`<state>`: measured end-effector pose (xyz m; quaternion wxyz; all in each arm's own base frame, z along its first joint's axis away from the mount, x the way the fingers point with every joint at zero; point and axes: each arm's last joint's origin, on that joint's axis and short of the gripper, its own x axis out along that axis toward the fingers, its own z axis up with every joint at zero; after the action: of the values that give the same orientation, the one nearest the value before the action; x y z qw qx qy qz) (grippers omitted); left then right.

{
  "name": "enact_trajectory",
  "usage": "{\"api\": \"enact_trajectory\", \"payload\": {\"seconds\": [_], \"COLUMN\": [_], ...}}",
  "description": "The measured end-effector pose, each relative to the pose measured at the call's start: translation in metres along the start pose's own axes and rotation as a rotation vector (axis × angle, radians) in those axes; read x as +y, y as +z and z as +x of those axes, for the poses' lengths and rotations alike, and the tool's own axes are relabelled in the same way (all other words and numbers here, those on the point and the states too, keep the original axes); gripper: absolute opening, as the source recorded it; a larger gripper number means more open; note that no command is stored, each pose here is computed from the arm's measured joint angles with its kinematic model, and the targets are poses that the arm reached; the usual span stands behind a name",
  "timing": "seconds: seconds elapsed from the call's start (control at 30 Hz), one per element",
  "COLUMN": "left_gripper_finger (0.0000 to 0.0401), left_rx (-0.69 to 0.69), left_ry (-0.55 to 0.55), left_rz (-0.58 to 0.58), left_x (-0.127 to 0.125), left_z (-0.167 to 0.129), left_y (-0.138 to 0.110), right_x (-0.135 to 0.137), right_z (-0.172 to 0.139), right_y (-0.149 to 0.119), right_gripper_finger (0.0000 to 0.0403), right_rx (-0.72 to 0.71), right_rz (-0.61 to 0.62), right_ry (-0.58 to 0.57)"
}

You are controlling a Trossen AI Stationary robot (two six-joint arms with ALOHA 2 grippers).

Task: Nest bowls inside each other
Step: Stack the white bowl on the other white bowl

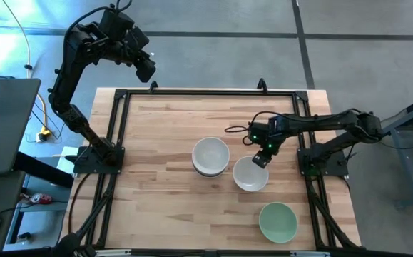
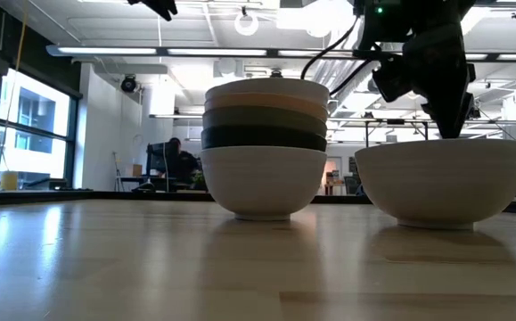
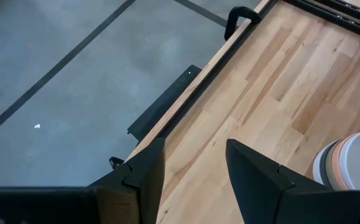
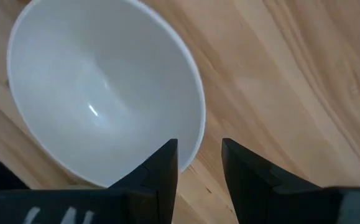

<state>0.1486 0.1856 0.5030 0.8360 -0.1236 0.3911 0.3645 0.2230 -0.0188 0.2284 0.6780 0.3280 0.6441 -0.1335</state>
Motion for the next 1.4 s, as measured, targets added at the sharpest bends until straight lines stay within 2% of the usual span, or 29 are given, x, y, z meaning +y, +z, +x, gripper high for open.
{"api": "enact_trajectory", "payload": {"seconds": [0.47,0.8,1.23,1.4], "left_gripper_finger": [0.0156,0.0156,0.0156,0.0156], "left_rx": [0.000,0.001,0.000,0.000], "left_ry": [0.000,-0.001,-0.004,-0.004], "left_rz": [0.000,0.008,0.018,0.020], "left_x": [0.000,0.000,0.000,0.000], "left_z": [0.000,0.000,0.000,0.000], "left_y": [0.000,0.000,0.000,0.000], "right_x": [0.009,0.016,0.013,0.012], "right_z": [0.010,0.031,0.033,0.033], "right_y": [0.003,0.011,0.012,0.012], "right_gripper_finger": [0.0114,0.0114,0.0114,0.0099], "right_rx": [-0.027,0.011,-0.004,-0.006], "right_rz": [0.139,0.127,0.133,0.134], "right_ry": [-0.033,-0.077,-0.142,-0.149]}}
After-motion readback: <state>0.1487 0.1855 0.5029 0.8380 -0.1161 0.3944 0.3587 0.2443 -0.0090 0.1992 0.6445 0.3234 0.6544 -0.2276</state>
